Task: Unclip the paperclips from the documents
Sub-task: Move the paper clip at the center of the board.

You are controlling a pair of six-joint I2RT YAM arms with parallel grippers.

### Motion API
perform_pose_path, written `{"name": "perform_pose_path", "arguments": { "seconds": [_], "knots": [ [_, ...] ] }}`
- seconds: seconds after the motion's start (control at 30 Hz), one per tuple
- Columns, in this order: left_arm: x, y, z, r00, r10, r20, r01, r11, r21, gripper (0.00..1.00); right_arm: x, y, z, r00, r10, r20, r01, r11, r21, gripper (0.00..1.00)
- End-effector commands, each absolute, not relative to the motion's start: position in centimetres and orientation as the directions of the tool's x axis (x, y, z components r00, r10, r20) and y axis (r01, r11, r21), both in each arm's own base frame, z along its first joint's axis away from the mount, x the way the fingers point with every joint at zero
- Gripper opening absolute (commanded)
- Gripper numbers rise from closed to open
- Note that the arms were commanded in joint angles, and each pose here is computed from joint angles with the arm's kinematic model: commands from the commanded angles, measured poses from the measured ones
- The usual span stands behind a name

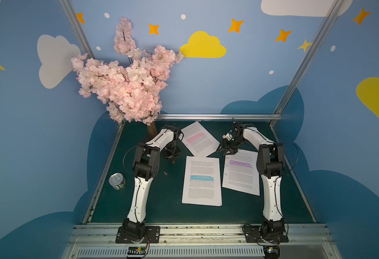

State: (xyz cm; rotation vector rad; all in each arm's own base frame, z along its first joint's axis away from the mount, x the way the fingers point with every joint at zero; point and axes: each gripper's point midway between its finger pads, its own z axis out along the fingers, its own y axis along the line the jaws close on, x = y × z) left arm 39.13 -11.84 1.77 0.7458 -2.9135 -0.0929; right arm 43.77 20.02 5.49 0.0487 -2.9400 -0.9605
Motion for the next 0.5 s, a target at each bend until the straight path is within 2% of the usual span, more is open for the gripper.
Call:
{"name": "perform_pose_path", "arguments": {
  "seconds": [0.0, 0.13, 0.2, 0.23, 0.4, 0.47],
  "knots": [
    [36.9, -8.6, 1.3, -0.865, -0.488, 0.116, -0.467, 0.868, 0.165, 0.13, 43.8, 20.2, 7.5, -0.999, -0.036, 0.001, -0.028, 0.793, 0.608, 0.63],
    [34.8, -6.3, 1.7, -0.866, -0.487, 0.116, -0.459, 0.865, 0.203, 0.12, 44.0, 20.3, 7.8, -0.999, -0.043, -0.008, -0.039, 0.793, 0.609, 0.63],
    [34.3, -5.6, 2.1, -0.869, -0.484, 0.100, -0.459, 0.865, 0.201, 0.14, 44.2, 20.3, 8.0, -0.999, -0.048, -0.013, -0.046, 0.795, 0.604, 0.63],
    [34.4, -5.5, 2.3, -0.872, -0.481, 0.090, -0.459, 0.867, 0.194, 0.18, 44.3, 20.3, 8.0, -0.999, -0.051, -0.017, -0.051, 0.797, 0.602, 0.64],
    [37.2, -6.7, 4.8, -0.898, -0.440, 0.020, -0.437, 0.895, 0.094, 0.55, 46.2, 19.4, 7.9, -0.996, -0.064, -0.058, -0.085, 0.823, 0.561, 0.71],
    [38.7, -7.4, 6.2, -0.903, -0.430, -0.022, -0.430, 0.901, 0.055, 0.62, 47.6, 19.1, 8.3, -0.995, -0.054, -0.078, -0.089, 0.819, 0.567, 0.73]
  ]
}}
